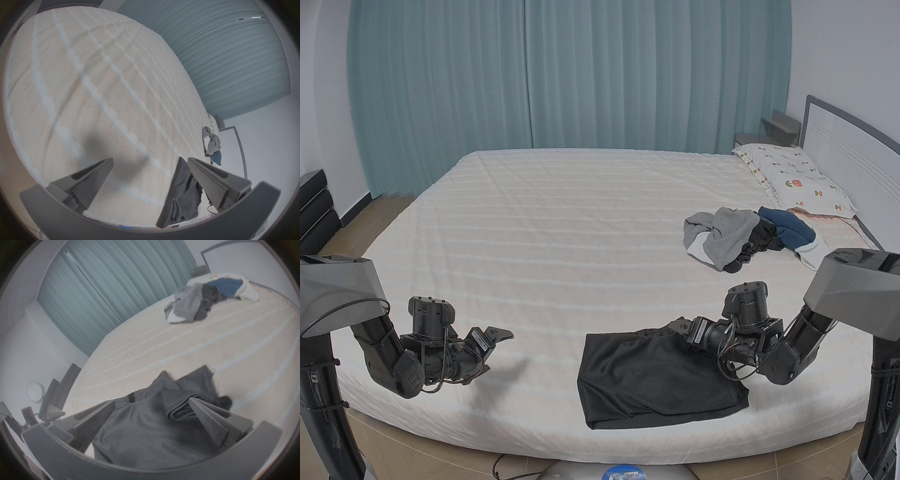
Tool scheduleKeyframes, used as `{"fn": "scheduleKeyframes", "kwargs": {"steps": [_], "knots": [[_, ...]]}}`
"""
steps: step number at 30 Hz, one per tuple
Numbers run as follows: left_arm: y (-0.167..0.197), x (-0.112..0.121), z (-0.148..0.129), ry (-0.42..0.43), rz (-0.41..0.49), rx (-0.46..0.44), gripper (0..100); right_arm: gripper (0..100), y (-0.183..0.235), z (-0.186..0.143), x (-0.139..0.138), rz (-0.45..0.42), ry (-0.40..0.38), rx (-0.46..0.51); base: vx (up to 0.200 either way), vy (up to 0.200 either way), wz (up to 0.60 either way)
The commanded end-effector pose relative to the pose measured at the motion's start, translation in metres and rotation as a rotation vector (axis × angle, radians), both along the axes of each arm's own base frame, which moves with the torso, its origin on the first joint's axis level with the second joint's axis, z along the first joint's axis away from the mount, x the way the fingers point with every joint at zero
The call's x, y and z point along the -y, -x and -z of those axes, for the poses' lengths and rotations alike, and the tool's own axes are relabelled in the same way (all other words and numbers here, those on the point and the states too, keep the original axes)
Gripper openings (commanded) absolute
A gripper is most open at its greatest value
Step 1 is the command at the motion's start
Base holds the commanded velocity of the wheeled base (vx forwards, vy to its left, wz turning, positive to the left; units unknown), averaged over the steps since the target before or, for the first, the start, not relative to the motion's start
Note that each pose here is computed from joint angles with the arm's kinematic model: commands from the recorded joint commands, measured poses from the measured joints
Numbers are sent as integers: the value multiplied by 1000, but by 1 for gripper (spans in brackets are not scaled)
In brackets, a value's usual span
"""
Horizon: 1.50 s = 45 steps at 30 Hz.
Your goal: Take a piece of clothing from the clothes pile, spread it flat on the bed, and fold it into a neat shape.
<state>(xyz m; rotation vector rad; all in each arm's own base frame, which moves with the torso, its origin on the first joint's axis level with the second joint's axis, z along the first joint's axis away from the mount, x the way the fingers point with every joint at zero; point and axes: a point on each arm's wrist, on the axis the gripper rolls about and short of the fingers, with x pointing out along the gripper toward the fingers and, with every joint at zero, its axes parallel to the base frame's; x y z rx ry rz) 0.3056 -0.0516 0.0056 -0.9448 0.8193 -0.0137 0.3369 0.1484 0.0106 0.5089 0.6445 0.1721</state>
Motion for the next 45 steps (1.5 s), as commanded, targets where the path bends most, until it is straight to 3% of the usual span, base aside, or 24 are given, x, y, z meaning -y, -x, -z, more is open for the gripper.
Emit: {"fn": "scheduleKeyframes", "kwargs": {"steps": [1, 3, 14, 27, 37, 45], "knots": [[0, 0, 1, -1, 0, -4, 100, 100, 1, 10, -22, -24, -85, -40, 0, 0, 0], [0, 0, 2, -2, 1, -5, 100, 100, 1, 3, -25, -23, -128, -1, 0, 0, 0], [0, 0, 2, -3, 1, 6, 100, 100, 13, -6, -30, -29, -143, 96, 0, 0, 0], [0, 0, 3, -5, 0, 3, 100, 100, 9, 46, -29, -35, -101, -22, 0, 0, 0], [0, 0, 3, -5, 0, 3, 100, 100, -13, 40, -9, 42, -118, 25, 0, 0, 0], [0, 0, 3, -5, 0, 3, 100, 100, -38, 23, 30, 151, -127, 96, 0, 0, 0]]}}
